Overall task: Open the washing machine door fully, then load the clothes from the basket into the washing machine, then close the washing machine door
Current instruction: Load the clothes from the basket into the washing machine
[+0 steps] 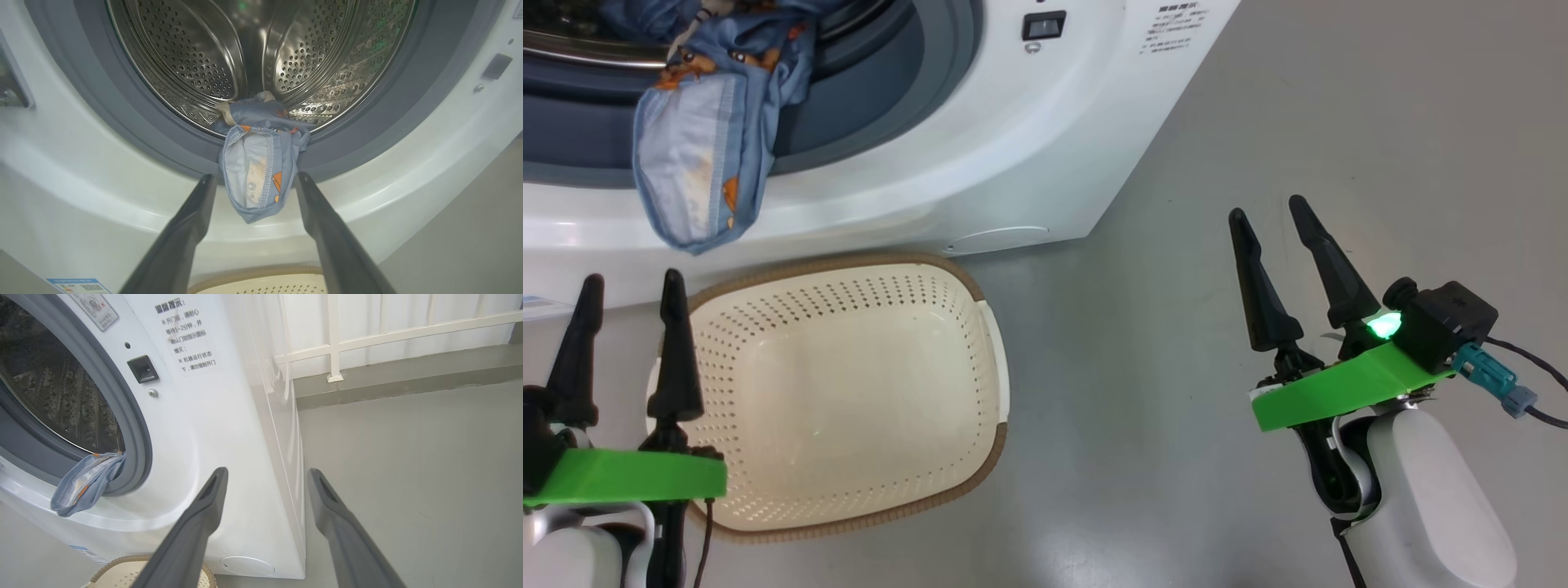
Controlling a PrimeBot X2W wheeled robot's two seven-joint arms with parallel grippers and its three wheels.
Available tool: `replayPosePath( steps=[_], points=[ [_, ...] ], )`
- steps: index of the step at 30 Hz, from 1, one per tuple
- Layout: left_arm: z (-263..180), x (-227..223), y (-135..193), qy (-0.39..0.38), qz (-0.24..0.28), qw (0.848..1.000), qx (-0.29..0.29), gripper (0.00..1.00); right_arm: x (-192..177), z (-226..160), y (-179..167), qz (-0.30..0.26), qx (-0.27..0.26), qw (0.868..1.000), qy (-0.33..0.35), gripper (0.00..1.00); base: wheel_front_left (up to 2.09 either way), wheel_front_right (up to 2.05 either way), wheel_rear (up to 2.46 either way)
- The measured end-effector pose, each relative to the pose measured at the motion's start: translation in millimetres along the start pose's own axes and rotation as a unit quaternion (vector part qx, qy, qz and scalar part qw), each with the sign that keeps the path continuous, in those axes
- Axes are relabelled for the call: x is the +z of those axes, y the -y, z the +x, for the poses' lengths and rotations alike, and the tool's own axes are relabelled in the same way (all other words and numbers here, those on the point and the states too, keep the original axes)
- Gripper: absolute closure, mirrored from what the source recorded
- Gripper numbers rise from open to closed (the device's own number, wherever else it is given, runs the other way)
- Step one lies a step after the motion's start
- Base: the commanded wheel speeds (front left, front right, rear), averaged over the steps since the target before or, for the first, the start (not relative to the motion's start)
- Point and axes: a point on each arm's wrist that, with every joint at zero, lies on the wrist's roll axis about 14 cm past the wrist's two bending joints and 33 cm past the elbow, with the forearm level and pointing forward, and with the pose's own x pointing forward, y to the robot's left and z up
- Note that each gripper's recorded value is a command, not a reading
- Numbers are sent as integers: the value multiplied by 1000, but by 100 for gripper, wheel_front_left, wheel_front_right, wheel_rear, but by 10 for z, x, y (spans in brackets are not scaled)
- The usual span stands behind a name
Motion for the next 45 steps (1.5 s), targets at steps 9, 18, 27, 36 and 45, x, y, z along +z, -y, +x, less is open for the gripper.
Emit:
replayPosePath(
  steps=[9,18,27,36,45],
  points=[
    [-21,-275,-56,-44,-5,999,-2,0,-18,8,-8,-3,2,1000,-2,0,0,0,0],
    [317,-427,0,-75,-17,997,-20,0,-61,-3,21,-5,-1,1000,-8,0,0,0,0],
    [548,-665,30,-125,-76,989,-9,0,-38,-54,104,-8,-13,1000,-8,0,0,0,0],
    [665,-846,220,-164,-98,981,-39,0,-59,-71,173,-7,-22,1000,-11,0,0,0,0],
    [750,-875,224,-169,-91,980,-53,100,-91,-61,176,-6,-22,1000,-14,0,0,0,0]
  ],
)
